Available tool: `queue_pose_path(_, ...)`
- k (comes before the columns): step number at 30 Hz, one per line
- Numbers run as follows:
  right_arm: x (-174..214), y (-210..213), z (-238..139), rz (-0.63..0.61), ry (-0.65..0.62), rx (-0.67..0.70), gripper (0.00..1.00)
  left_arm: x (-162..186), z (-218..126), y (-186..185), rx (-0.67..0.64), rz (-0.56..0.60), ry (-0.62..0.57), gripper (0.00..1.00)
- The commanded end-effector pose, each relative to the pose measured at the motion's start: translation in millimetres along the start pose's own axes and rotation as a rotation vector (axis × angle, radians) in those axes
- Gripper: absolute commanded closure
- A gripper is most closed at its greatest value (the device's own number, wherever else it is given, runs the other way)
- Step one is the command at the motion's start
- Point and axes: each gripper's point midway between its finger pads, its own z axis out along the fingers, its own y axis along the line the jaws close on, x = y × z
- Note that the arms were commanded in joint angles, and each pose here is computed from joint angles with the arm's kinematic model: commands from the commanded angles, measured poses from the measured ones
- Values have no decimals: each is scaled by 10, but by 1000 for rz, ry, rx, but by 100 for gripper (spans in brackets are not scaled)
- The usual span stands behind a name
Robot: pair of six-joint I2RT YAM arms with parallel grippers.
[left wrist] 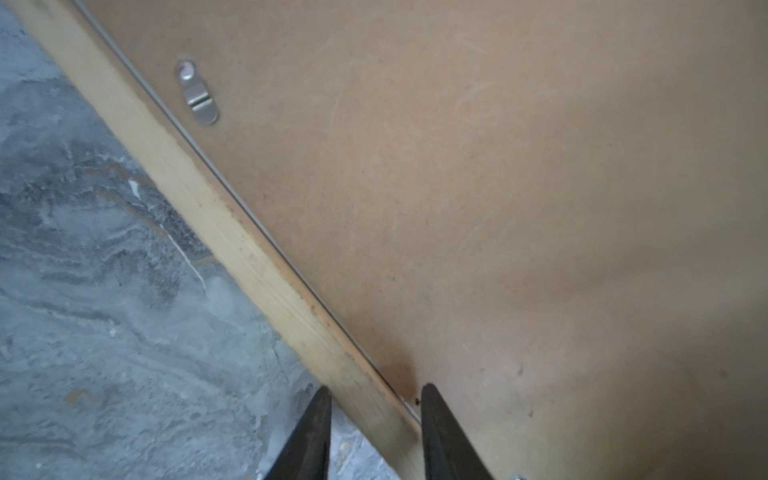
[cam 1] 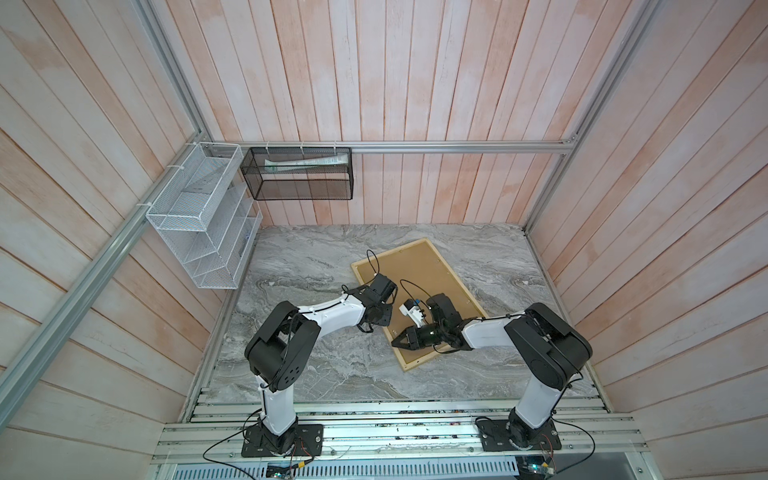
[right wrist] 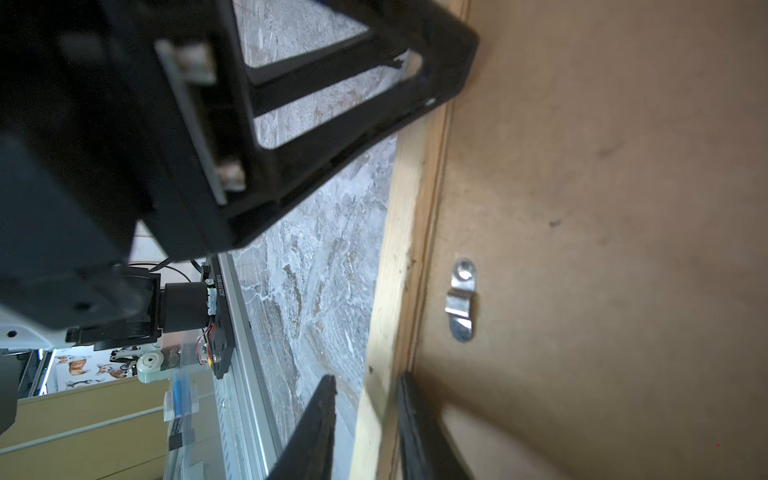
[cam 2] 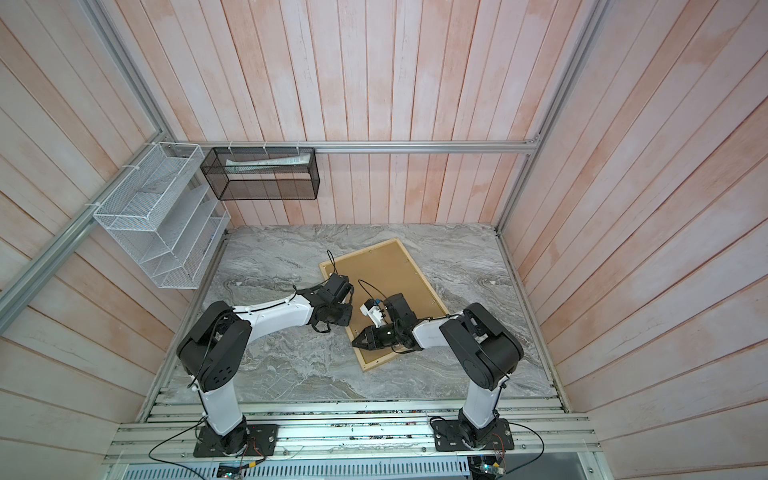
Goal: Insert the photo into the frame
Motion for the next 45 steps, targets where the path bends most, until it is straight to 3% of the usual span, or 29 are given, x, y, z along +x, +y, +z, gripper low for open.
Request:
queue_pose_path(1, 23, 343, 228, -27, 41, -143, 72, 197, 198, -115, 65, -18, 71, 63)
queue_pose_path(8, -103, 451, 275, -34, 7, -181, 73, 177, 225, 26, 61, -67, 66, 66)
queue_pose_path(16, -476, 359, -258, -55, -161, -102, 73, 183, 165, 142, 61, -90, 40, 71)
queue_pose_path(21, -774, 127, -449, -19, -241, 15, 73, 183, 166, 149, 71, -105, 37, 76)
queue_pose_path(27, -1141, -233, -406, 44, -278, 227, 74, 218, 202, 162, 73, -101, 35, 84)
queue_pose_path(33, -1464, -463, -304, 117, -312, 298, 74, 344, 266, 185, 112, -125, 46, 88)
queue_pose_path(45, -1843, -726, -52, 222, -339, 312, 75, 398, 244, 188, 155, -152, 46, 90)
